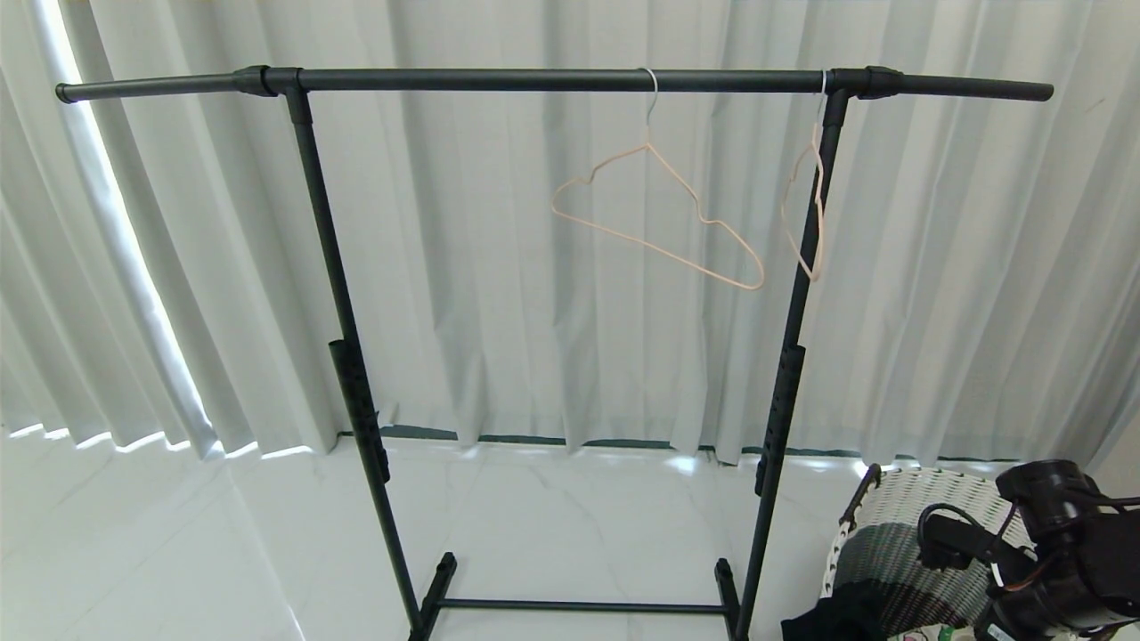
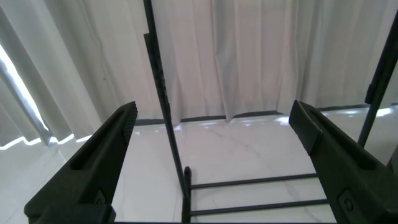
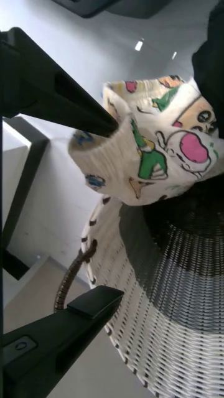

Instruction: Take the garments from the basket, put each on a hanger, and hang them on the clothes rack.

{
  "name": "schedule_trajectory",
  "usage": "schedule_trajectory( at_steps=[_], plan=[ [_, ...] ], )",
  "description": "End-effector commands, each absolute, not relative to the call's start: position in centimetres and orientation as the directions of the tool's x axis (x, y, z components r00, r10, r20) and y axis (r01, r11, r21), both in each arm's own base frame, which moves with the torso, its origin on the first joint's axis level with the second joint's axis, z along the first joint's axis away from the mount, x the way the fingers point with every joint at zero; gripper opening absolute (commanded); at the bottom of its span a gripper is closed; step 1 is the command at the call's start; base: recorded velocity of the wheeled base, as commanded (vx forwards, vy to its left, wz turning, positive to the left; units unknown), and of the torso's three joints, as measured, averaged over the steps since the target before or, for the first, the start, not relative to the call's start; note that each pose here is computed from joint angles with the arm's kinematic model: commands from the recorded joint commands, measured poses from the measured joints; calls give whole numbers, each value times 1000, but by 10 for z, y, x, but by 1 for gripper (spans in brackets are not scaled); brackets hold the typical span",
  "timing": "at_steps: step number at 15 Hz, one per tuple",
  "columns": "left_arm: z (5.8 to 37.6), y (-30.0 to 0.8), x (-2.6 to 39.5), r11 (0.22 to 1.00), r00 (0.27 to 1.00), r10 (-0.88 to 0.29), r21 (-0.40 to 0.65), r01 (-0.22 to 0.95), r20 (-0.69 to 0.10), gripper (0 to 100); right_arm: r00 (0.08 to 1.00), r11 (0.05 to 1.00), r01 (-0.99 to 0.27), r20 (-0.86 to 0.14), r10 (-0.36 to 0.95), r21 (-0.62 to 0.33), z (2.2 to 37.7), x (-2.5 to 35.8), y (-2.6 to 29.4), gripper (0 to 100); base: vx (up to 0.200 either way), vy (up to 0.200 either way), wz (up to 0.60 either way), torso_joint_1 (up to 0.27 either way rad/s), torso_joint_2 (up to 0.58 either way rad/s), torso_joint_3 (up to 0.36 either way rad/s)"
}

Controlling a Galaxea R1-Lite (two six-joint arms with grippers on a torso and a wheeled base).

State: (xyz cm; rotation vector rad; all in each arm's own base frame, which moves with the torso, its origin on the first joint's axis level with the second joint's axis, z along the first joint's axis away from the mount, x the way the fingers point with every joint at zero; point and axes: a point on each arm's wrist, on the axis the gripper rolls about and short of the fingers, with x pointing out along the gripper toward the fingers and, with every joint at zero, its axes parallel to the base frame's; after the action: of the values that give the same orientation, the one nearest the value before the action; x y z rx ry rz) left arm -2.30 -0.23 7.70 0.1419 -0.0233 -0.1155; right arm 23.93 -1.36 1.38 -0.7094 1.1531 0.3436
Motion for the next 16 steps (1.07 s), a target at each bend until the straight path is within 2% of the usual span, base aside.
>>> schedule_trajectory(
  at_steps=[1, 5, 6, 10, 12, 13, 14, 16],
  plan=[
    [77, -2, -23, 983, 993, -116, 142, 113, 15, 100, 385, 744, -579, -916, -111, -333, 10, 241, -17, 100, 0, 0, 0, 0, 0, 0],
    [77, -2, -23, 983, 993, -116, 144, 113, 15, 100, 418, 752, -555, -901, -116, -355, 0, 246, -22, 100, 0, 0, 0, 0, 0, 0],
    [77, -2, -23, 983, 993, -116, 145, 113, 15, 100, 429, 755, -547, -896, -119, -362, -3, 246, -22, 0, 0, 0, 0, 0, 0, 0],
    [77, -2, -23, 983, 993, -116, 145, 113, 15, 100, 463, 753, -534, -878, -121, -385, -1, 236, -21, 0, 0, 0, 0, 0, 0, 0],
    [77, -2, -23, 983, 993, -116, 145, 113, 15, 100, 520, 755, -503, -845, -124, -420, 17, 228, -21, 0, 0, 0, 0, 0, 0, 0],
    [77, -2, -23, 983, 993, -116, 147, 113, 15, 100, 568, 764, -461, -812, -135, -450, 41, 218, -25, 0, 0, 0, 0, 0, 0, 0],
    [77, -2, -23, 982, 993, -116, 150, 113, 15, 100, 576, 768, -454, -807, -133, -451, 48, 212, -26, 0, 0, 0, 0, 0, 0, 0],
    [77, -2, -23, 982, 993, -116, 151, 113, 15, 100, 625, 786, -439, -777, -80, -434, 90, 188, -28, 0, 0, 0, 0, 0, 0, 0]
  ],
)
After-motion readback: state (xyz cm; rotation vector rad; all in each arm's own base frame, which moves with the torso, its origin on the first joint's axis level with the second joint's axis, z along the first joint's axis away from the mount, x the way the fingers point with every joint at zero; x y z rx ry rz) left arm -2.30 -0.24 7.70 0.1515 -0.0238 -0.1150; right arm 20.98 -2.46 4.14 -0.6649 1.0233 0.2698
